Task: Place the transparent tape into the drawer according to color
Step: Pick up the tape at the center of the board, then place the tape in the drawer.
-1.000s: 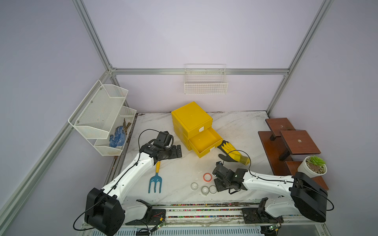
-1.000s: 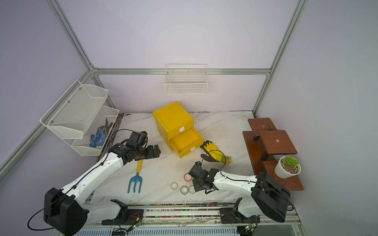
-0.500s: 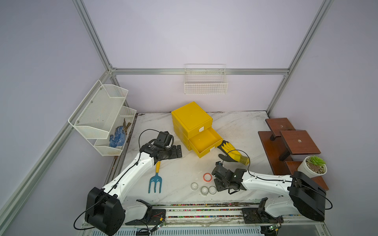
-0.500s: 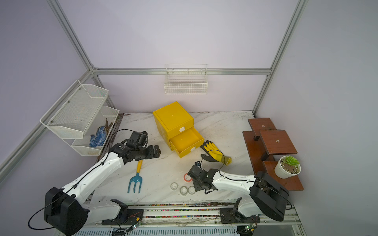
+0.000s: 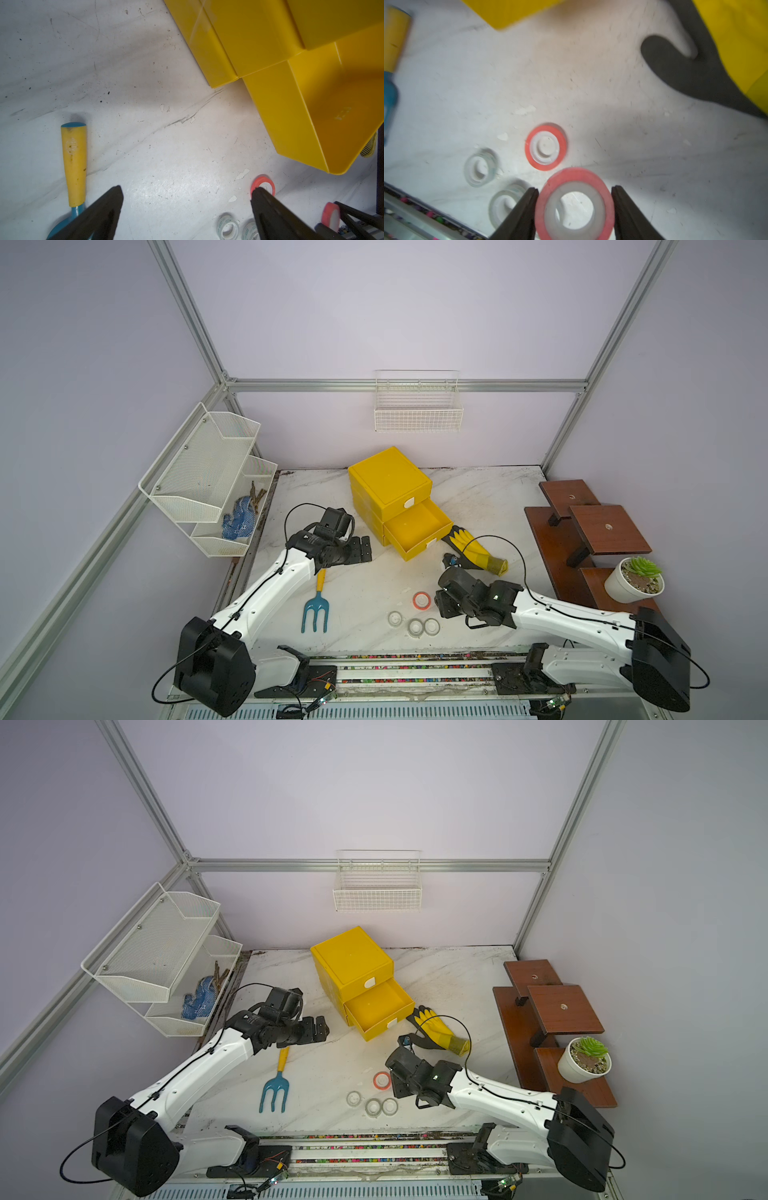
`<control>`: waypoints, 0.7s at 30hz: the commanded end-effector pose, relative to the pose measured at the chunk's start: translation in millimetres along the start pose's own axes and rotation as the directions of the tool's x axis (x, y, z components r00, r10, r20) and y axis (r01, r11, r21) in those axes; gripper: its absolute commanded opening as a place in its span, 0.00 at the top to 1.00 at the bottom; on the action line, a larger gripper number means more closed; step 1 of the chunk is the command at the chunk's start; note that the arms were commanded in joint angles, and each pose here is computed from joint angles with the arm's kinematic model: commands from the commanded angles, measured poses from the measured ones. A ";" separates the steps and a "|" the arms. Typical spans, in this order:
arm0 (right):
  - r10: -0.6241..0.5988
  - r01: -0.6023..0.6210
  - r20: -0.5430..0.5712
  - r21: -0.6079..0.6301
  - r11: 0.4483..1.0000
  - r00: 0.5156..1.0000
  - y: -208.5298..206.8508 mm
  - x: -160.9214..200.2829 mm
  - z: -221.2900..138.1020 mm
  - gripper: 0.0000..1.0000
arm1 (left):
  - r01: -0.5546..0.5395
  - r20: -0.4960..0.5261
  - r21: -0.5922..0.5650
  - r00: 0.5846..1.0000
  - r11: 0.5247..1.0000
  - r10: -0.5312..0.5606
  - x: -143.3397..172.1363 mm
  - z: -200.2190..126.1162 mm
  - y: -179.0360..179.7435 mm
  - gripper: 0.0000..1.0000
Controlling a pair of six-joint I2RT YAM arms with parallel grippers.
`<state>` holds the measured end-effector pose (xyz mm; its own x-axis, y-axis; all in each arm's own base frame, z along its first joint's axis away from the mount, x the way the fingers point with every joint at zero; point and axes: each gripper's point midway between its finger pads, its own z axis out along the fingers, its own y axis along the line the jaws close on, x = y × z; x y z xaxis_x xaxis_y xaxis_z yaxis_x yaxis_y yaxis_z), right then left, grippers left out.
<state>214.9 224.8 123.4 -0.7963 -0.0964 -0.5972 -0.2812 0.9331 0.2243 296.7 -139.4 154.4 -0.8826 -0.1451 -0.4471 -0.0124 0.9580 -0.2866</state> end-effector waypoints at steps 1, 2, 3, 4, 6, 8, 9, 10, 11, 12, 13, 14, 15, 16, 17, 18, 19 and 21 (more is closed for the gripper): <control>0.011 0.009 0.242 -0.081 0.997 0.970 20.7 -77.9 -32.4 0.49 | -0.008 0.006 0.031 1.000 0.999 0.007 2.9 3.2 -8.4 0.00; 0.017 0.013 0.283 -0.104 0.994 0.959 26.1 -97.2 -38.6 0.50 | -0.010 0.008 0.034 1.000 0.999 0.009 3.7 3.4 -9.3 0.00; 0.023 0.020 0.325 -0.128 0.992 0.945 32.6 -119.7 -45.1 0.50 | -0.009 0.008 0.034 1.000 0.999 0.009 4.6 3.7 -9.7 0.00; 0.020 0.031 0.359 -0.135 0.990 0.933 38.1 -139.2 -46.8 0.50 | -0.012 0.007 0.036 1.000 0.999 0.012 5.9 4.0 -10.6 0.00; 0.014 0.051 0.418 -0.145 0.988 0.908 48.3 -172.0 -45.7 0.50 | -0.019 0.006 0.036 1.000 0.999 0.019 7.7 4.3 -12.1 0.00; 0.022 0.055 0.443 -0.161 0.985 0.896 54.8 -196.1 -34.7 0.50 | -0.026 0.005 0.036 1.000 0.999 0.026 9.8 4.0 -13.5 0.00; 0.030 0.049 0.447 -0.163 0.985 0.894 55.7 -206.3 -26.7 0.50 | -0.031 0.006 0.036 1.000 0.999 0.031 10.7 3.8 -14.4 0.00; 0.032 0.045 0.452 -0.159 0.986 0.892 56.1 -214.1 -19.6 0.50 | -0.035 0.005 0.035 0.999 0.999 0.035 12.0 3.7 -14.6 0.00; 0.031 0.042 0.453 -0.151 0.988 0.891 55.4 -218.3 -11.7 0.50 | -0.037 0.005 0.037 0.999 0.999 0.036 12.9 3.5 -15.1 0.00; 0.034 0.036 0.454 -0.146 0.989 0.890 54.4 -222.4 -4.7 0.50 | -0.040 0.004 0.036 0.999 0.999 0.040 14.1 3.6 -15.4 0.00; 0.038 0.027 0.448 -0.137 0.990 0.893 51.8 -223.8 4.2 0.50 | -0.043 0.001 0.035 0.999 0.998 0.043 15.7 4.0 -15.7 0.00; 0.044 0.015 0.445 -0.128 0.992 0.895 48.4 -224.8 10.4 0.50 | -0.047 0.003 0.036 0.999 0.998 0.047 16.4 3.6 -16.5 0.00; 0.053 -0.001 0.436 -0.119 0.993 0.898 44.4 -224.1 17.1 0.51 | -0.051 0.001 0.038 0.999 0.998 0.051 17.6 3.9 -17.4 0.00; 0.057 -0.013 0.421 -0.105 0.994 0.905 40.0 -220.9 27.2 0.51 | -0.054 -0.004 0.041 0.999 0.998 0.054 19.3 4.1 -18.5 0.00; 0.067 -0.029 0.416 -0.097 0.995 0.907 36.0 -219.1 30.9 0.51 | -0.059 -0.005 0.041 0.998 0.997 0.059 20.4 4.4 -19.3 0.00; 0.075 -0.039 0.415 -0.095 0.995 0.907 33.0 -217.2 32.9 0.51 | -0.062 -0.006 0.043 0.998 0.997 0.062 21.5 4.4 -20.3 0.00; 0.081 -0.046 0.413 -0.093 0.995 0.907 30.5 -215.2 35.3 0.51 | -0.068 -0.007 0.046 0.998 0.997 0.068 22.5 4.3 -21.8 0.00; 0.087 -0.058 0.405 -0.084 0.995 0.910 25.1 -212.2 39.8 0.51 | -0.081 -0.010 0.048 0.997 0.996 0.081 25.0 4.6 -24.3 0.00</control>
<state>391.4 284.8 209.9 -0.5723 0.0800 -0.8161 -0.2867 0.9129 0.2906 274.9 -161.7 134.5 -0.9061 -0.0602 -0.4188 0.0615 0.9606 -0.2711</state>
